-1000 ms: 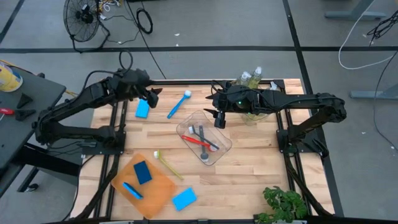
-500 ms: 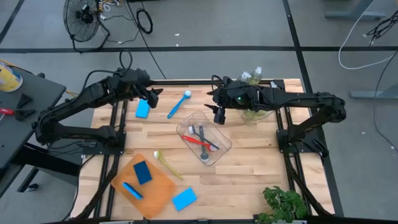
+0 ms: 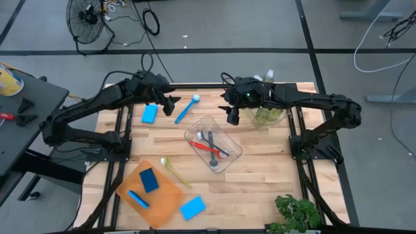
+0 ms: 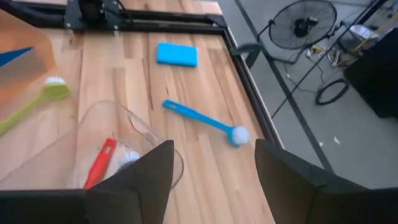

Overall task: Pick & Place Kitchen Sink Supplies
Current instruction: Put the light blue sponge into the transparent orange bin

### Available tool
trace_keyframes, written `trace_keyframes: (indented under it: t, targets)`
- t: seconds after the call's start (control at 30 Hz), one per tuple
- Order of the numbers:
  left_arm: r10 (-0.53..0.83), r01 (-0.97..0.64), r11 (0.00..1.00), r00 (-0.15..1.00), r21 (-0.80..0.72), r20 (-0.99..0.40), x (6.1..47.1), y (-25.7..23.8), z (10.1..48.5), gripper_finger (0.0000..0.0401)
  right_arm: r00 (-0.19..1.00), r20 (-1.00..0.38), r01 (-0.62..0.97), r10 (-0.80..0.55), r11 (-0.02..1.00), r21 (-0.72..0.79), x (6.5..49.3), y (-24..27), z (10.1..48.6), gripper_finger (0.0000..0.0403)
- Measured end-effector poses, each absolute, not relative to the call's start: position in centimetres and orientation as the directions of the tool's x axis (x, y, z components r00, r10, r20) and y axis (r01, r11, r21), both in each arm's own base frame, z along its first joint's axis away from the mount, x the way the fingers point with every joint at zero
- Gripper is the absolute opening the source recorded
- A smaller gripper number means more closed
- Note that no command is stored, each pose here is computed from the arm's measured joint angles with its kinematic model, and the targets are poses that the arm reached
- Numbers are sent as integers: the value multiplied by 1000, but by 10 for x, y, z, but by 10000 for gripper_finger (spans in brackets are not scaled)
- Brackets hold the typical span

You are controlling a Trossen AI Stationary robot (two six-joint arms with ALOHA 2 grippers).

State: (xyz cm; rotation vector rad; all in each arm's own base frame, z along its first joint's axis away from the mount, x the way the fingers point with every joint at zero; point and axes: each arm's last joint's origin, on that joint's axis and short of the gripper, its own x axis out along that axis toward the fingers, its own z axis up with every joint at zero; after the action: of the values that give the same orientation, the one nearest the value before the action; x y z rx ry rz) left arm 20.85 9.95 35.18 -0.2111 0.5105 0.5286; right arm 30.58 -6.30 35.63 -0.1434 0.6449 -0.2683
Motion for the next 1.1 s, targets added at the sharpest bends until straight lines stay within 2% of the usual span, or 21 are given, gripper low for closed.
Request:
trace_keyframes:
  t: [0.33,0.57,0.8,1.1]
  targets:
    - [435,-557,830,685,-35,-584,228,110,332,248,746,-598,199,-294,955,-221,303,-66,354,225]
    - [461,-611,792,599,-1,-655,245,120,309,248,742,-603,198,-293,955,-221,303,-65,353,225]
    - [424,-654,756,508,-15,-749,260,148,274,248,742,-604,198,-293,955,-221,303,-65,353,225]
    - [353,-685,726,449,-62,-821,264,178,239,248,738,-608,197,-292,955,-221,303,-65,353,225]
